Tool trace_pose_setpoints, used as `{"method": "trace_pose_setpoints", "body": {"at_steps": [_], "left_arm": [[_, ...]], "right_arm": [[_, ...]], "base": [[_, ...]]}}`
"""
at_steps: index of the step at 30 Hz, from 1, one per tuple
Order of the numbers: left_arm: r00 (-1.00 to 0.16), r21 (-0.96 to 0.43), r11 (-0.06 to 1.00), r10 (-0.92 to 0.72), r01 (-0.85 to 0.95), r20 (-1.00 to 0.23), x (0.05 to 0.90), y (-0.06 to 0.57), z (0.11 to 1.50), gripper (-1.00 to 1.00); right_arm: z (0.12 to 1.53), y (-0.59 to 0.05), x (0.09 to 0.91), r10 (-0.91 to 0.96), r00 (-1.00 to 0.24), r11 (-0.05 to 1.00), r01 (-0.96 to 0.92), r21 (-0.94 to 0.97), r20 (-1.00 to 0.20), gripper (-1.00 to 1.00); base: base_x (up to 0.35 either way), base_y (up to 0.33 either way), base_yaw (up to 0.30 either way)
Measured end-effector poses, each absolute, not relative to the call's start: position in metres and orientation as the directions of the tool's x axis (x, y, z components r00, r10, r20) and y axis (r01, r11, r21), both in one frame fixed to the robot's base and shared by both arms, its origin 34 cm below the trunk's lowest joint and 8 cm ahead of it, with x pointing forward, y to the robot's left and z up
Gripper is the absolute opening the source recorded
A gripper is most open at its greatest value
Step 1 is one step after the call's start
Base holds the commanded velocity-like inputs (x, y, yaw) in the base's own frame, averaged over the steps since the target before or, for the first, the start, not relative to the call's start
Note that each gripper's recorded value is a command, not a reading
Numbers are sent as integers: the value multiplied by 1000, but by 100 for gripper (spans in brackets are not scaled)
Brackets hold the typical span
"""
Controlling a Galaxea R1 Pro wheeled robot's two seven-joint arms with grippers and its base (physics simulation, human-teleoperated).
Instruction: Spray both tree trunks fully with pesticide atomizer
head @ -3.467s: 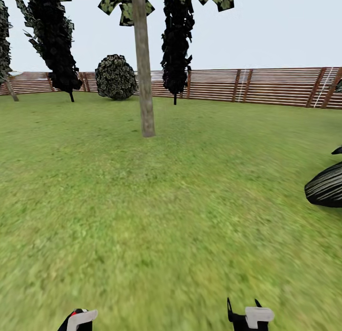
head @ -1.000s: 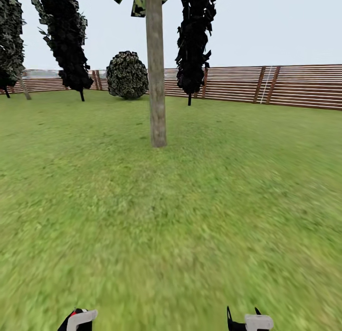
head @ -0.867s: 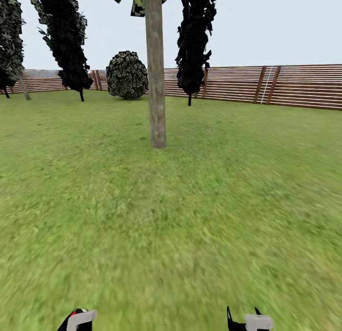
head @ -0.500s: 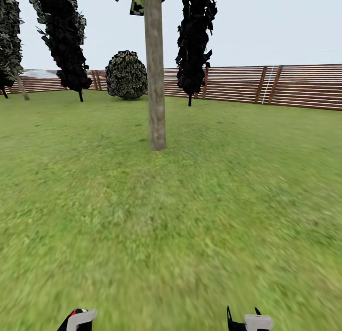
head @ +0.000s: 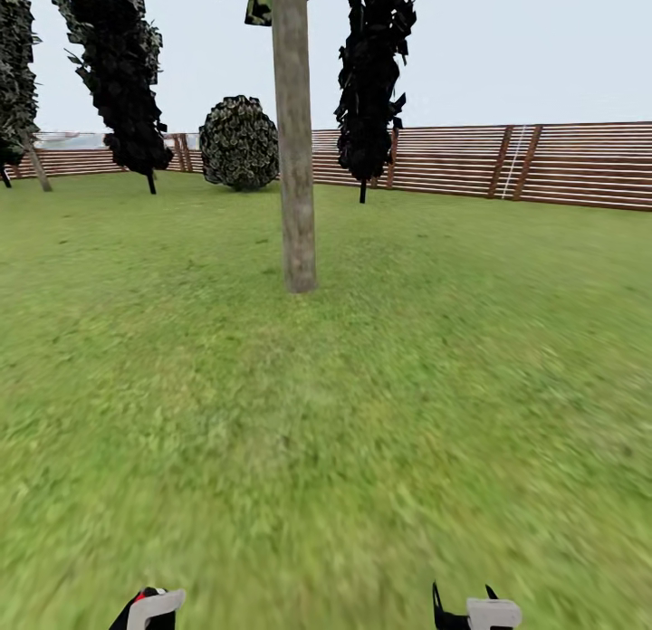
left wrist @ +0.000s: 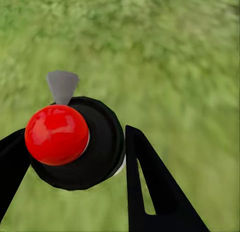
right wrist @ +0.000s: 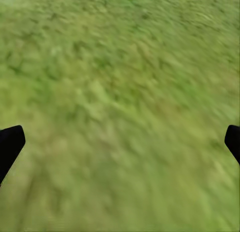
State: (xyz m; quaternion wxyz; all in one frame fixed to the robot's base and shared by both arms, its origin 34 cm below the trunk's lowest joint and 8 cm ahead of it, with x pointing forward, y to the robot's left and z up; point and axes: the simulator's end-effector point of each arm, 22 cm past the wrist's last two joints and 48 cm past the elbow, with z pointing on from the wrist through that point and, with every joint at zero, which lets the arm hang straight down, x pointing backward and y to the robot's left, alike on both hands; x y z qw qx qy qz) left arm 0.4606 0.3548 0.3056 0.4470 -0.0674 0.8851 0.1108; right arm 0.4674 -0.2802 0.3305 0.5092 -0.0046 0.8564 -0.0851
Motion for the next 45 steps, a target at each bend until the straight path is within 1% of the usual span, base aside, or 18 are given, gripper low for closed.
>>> {"method": "trace_pose_setpoints", "body": {"at_steps": [45], "left_arm": [[-591, 136, 966, -21, -220, -806, 461, 355, 306, -100]], "right_arm": [[331, -283, 467, -100, -481, 985, 77, -155, -871, 100]], "base": [[338, 0, 0]]}}
